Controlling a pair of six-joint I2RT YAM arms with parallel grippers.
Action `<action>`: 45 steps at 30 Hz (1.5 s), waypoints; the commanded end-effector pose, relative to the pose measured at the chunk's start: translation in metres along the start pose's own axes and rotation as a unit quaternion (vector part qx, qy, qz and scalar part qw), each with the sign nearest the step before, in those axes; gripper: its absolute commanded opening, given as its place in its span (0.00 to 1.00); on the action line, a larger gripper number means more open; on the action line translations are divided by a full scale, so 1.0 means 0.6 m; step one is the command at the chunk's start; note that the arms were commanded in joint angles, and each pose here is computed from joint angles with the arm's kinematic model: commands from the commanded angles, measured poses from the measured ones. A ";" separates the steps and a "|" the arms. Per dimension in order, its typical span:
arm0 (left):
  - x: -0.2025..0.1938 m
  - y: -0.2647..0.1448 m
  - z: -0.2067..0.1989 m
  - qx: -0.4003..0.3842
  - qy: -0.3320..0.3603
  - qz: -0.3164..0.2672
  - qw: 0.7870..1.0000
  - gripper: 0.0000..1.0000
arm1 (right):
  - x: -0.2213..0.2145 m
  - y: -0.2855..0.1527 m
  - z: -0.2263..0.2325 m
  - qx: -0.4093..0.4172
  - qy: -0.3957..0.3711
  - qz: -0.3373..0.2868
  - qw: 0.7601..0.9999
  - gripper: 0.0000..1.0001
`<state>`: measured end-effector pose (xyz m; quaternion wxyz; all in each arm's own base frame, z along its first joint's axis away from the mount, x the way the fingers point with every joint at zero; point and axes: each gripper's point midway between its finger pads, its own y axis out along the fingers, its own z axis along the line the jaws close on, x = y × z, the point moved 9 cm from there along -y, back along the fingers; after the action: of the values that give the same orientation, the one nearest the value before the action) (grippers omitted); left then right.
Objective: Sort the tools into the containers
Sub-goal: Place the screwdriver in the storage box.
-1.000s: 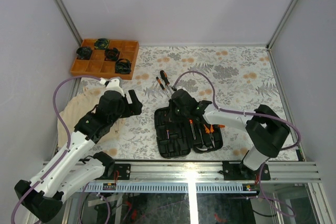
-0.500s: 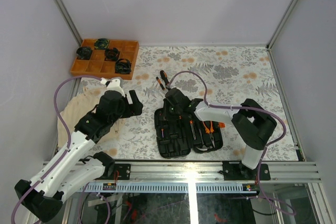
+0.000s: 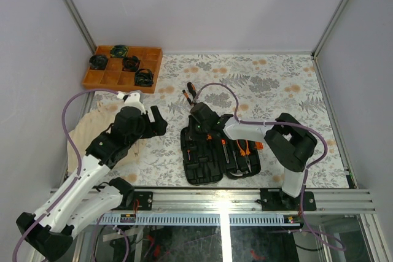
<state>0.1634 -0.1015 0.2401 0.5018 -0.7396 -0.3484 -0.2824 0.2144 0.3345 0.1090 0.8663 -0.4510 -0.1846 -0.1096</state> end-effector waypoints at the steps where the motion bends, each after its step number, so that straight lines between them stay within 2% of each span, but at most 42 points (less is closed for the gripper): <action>1: 0.006 -0.002 -0.001 -0.012 0.001 -0.017 1.000 0.83 | 0.019 0.002 0.022 0.006 -0.008 -0.024 1.000 0.19; 8: 0.006 -0.001 -0.003 -0.015 0.003 -0.014 1.000 0.83 | 0.025 -0.007 0.018 -0.011 -0.014 -0.035 0.999 0.31; 12: 0.005 -0.001 -0.004 -0.018 0.004 -0.011 1.000 0.83 | 0.027 -0.016 0.019 -0.013 -0.018 -0.038 0.999 0.34; 21: 0.004 0.000 -0.005 -0.023 0.005 -0.009 1.000 0.83 | 0.027 -0.044 0.033 -0.002 -0.043 -0.025 0.999 0.25; 45: 0.003 -0.001 -0.009 -0.037 0.010 -0.004 0.999 0.84 | -0.015 -0.038 0.054 -0.035 -0.091 0.032 0.995 0.24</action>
<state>0.1609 -0.1046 0.2404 0.4886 -0.7530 -0.3334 -0.2884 0.1900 0.3403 0.1319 0.8363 -0.4959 -0.2282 -0.0511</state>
